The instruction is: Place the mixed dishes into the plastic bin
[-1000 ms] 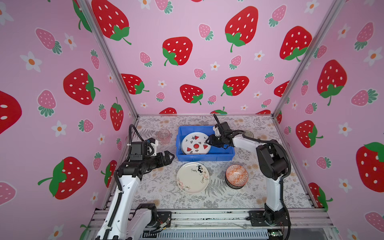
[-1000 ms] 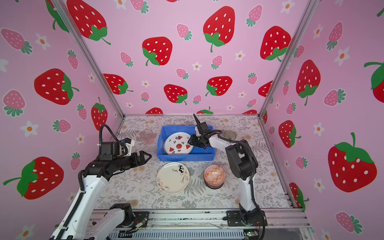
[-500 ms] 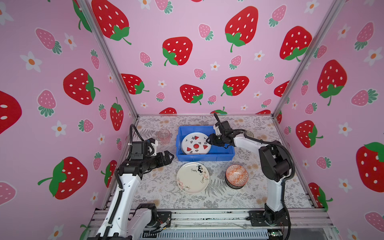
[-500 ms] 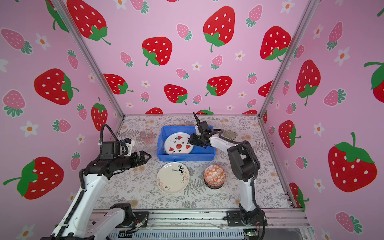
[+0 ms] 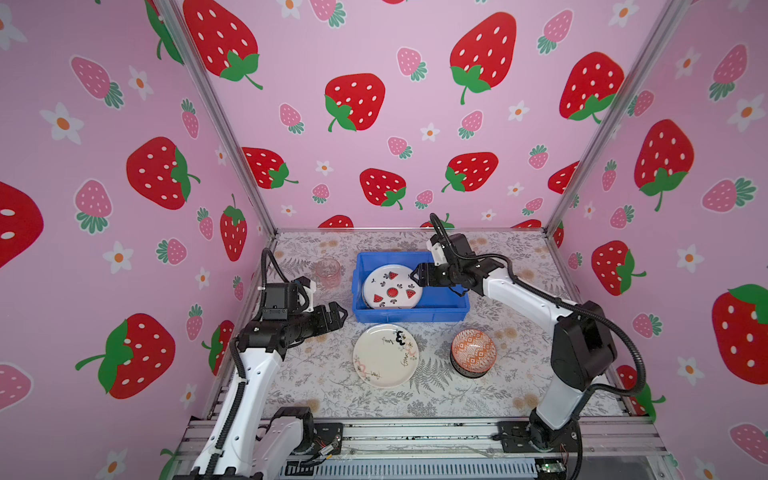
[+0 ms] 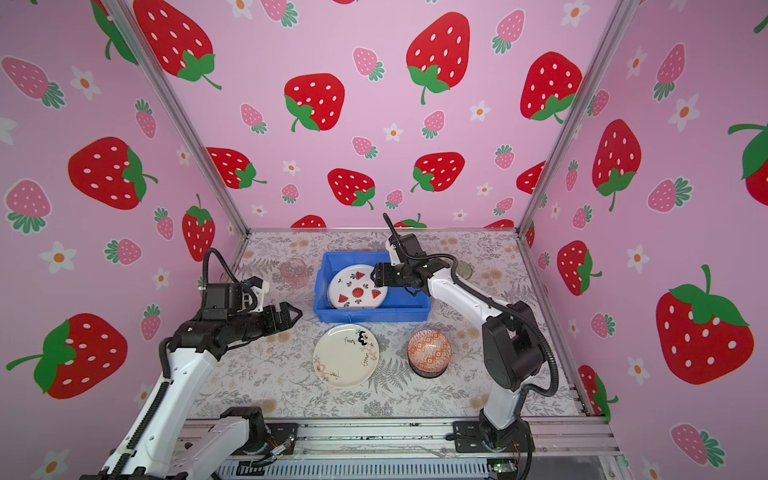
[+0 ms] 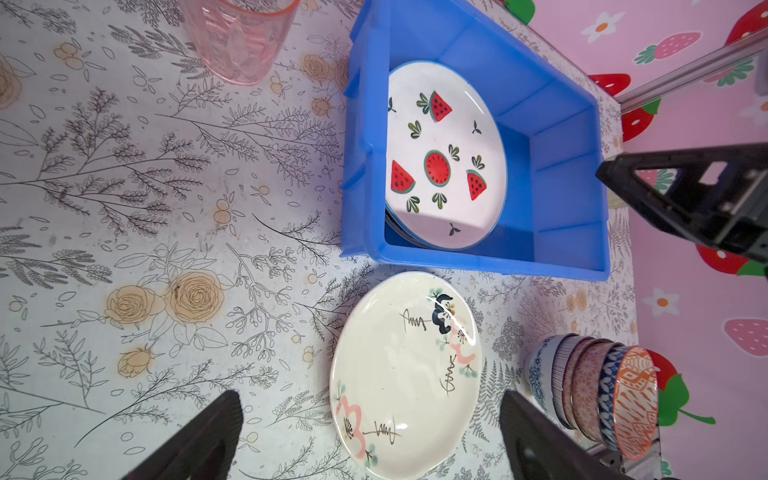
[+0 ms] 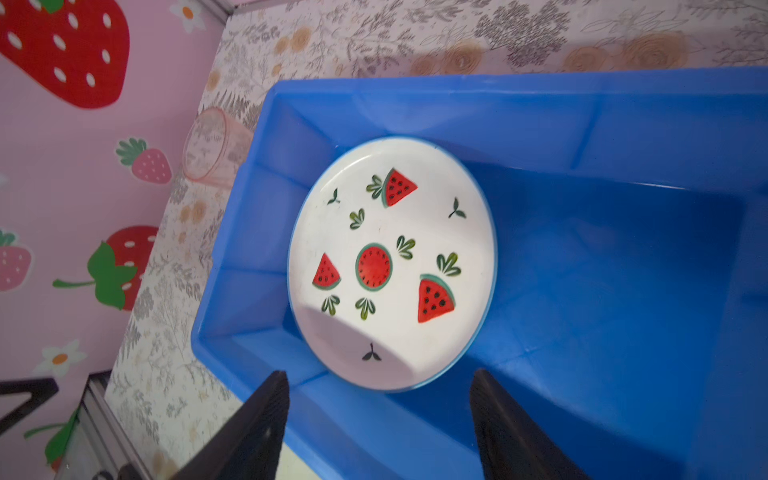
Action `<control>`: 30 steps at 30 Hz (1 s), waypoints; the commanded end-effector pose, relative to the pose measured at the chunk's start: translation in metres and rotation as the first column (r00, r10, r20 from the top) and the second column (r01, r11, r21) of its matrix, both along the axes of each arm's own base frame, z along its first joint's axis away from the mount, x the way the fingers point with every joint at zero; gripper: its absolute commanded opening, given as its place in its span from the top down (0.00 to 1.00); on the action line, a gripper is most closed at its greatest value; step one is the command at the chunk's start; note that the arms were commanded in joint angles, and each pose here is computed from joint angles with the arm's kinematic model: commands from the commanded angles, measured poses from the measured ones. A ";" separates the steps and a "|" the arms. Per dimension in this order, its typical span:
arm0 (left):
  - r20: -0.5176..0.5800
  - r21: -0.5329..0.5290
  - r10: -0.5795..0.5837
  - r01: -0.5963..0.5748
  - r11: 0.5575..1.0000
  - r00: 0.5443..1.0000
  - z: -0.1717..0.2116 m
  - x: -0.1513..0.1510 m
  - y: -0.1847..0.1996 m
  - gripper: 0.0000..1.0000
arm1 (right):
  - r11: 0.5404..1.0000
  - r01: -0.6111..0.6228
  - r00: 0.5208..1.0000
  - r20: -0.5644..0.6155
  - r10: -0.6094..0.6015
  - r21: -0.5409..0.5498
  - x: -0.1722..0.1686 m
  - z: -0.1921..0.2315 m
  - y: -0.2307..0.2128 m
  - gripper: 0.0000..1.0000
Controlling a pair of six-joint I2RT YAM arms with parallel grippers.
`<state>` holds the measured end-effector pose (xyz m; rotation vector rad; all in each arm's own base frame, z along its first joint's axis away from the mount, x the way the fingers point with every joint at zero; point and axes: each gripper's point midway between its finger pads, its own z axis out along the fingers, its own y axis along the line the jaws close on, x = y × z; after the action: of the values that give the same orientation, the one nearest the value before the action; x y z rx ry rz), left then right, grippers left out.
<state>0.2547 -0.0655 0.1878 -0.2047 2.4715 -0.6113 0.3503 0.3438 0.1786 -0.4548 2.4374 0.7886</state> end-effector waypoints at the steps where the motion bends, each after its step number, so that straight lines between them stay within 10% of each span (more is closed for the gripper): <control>1: -0.025 0.033 0.013 -0.012 0.999 1.000 -0.007 -0.007 0.003 0.01 | 0.990 -0.098 0.994 0.034 0.102 -0.100 -0.035 0.014 -0.004 0.19; 6: -0.030 0.040 0.013 -0.012 0.999 0.999 -0.007 -0.008 0.003 0.01 | 0.979 -0.163 0.986 0.023 0.167 -0.123 -0.078 0.012 -0.004 0.01; 30: -0.224 -0.284 0.147 -0.209 0.936 0.964 -0.038 -0.047 -0.026 0.01 | 0.949 -0.262 0.964 -0.089 0.250 -0.173 -0.160 -0.057 0.019 0.00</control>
<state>0.2081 -0.0835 0.1478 -0.5779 2.5239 -0.8390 0.1939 0.3602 0.1333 -0.8530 2.5329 0.7007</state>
